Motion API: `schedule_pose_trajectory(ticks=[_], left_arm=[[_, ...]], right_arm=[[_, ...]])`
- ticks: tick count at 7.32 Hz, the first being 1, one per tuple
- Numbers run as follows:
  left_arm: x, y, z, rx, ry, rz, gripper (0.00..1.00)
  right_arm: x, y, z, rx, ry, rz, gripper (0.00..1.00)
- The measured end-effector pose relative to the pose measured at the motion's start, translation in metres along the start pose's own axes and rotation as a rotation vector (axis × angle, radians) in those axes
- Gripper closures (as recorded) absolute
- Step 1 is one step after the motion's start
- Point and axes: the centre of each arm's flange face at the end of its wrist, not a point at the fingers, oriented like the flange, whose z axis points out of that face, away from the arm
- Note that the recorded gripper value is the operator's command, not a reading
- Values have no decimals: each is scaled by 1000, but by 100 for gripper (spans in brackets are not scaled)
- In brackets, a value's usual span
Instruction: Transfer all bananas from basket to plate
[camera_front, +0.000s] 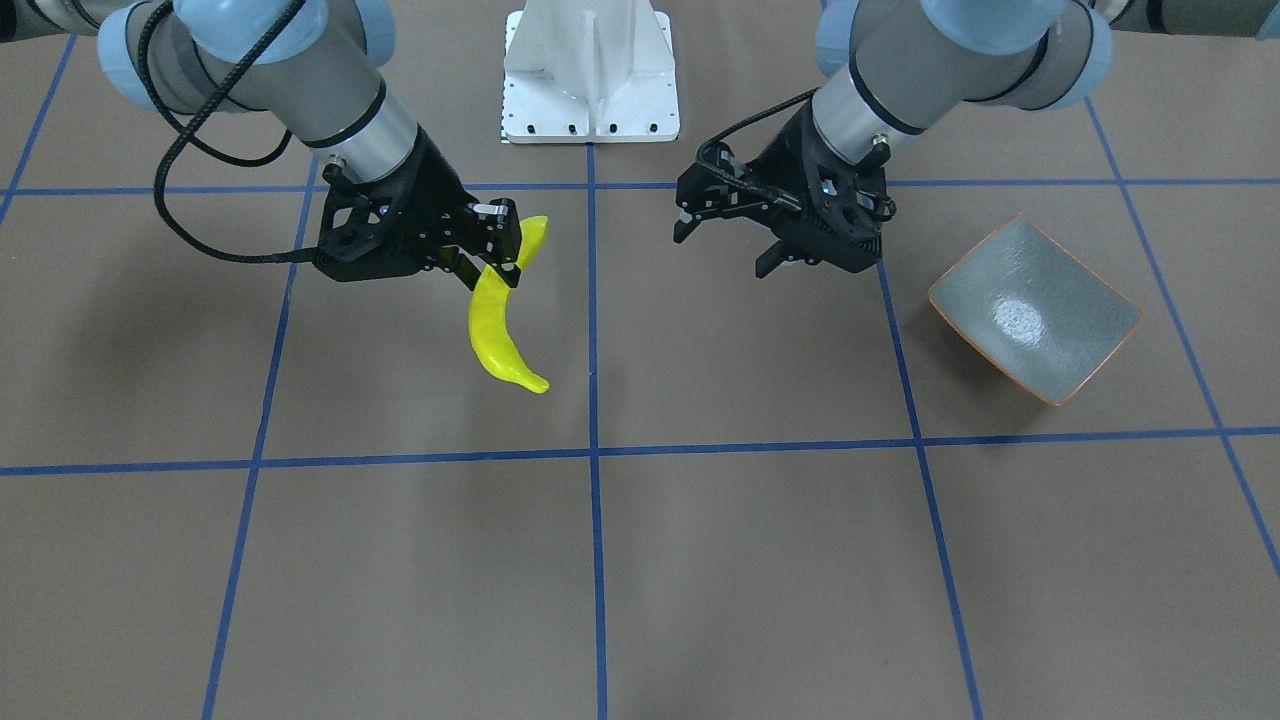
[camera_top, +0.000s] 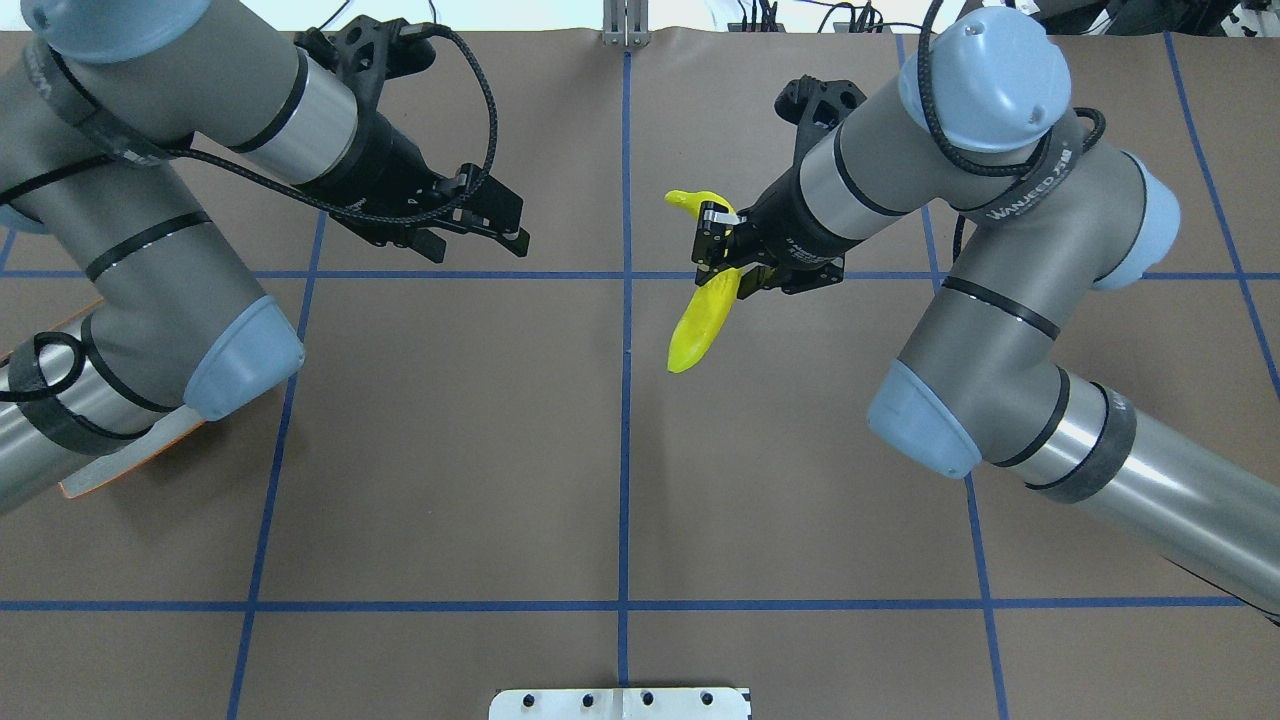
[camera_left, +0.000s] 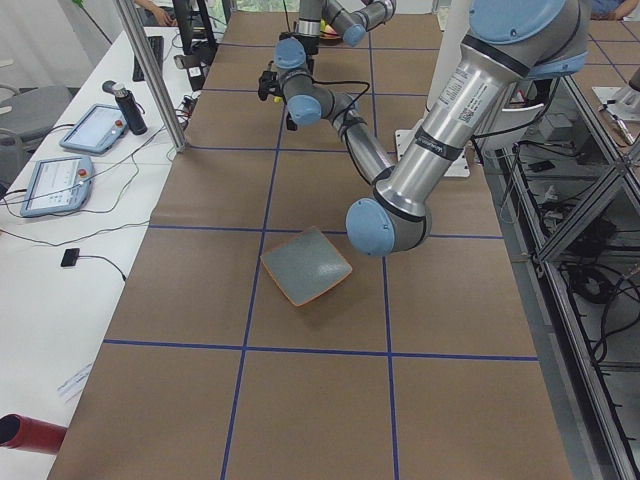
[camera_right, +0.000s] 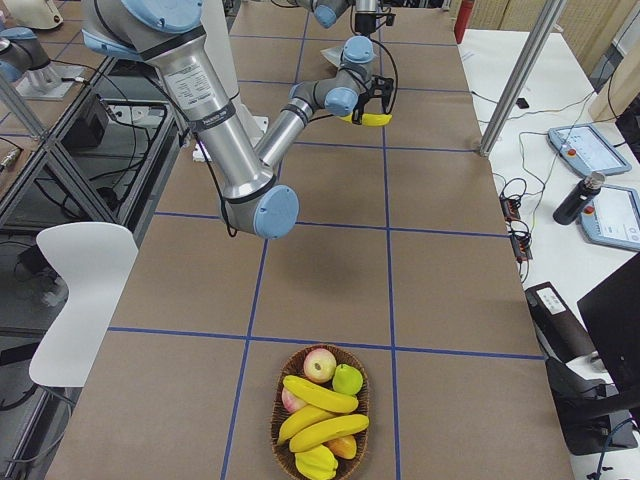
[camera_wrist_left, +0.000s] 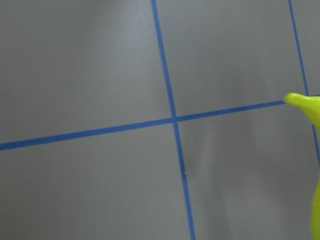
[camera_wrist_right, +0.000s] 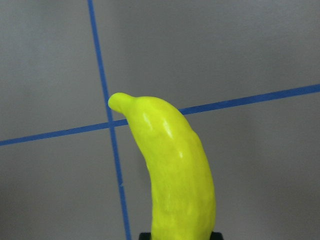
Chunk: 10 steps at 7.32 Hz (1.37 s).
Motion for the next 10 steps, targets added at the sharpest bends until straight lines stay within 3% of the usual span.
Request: schedule_pose_trajectory(ticks=[3,8,10], left_arm=[[19,9,10,-19,24,17,0],[19,28,-5,-23,49,37,1],[19,40,-14,-19,65,54,1]], right_arm=[[-43,25,13,44,-62,17,100],[-47,38,3,163,-310,-34,100],[-26,39,8,178,-395,-64,100]])
